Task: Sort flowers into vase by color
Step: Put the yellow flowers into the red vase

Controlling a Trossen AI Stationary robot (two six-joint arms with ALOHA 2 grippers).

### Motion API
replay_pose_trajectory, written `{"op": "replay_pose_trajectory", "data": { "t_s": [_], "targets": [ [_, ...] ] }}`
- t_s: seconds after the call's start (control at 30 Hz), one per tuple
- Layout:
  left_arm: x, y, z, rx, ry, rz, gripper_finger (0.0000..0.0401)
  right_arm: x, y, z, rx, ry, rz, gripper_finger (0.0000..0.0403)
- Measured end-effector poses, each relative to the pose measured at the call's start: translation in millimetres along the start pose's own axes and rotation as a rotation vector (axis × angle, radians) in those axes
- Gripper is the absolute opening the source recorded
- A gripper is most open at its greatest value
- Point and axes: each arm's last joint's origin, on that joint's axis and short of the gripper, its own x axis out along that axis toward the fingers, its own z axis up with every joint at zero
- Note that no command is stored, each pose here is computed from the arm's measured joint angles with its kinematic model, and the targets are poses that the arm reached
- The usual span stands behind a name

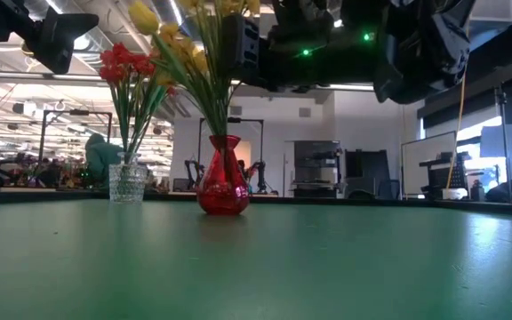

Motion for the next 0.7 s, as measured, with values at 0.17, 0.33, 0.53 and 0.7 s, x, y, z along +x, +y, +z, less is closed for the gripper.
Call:
{"op": "replay_pose_trajectory", "data": {
  "t_s": [0.17,0.33,0.53,0.7],
  "targets": [
    [0,0,0,0.0,0.0,0.0,0.0266,0,-2,2,-0.004,0.02,-0.047,0.0091],
    [0,0,0,0.001,0.002,0.0,0.0266,0,-3,3,-0.004,0.029,-0.075,0.0143],
    [0,0,-1,0.002,0.006,0.001,0.0266,-9,5,7,-0.019,0.041,-0.106,0.019],
    [0,0,-1,0.003,0.008,0.001,0.0266,-24,14,26,-0.047,0.035,-0.125,0.0216]
  ]
}}
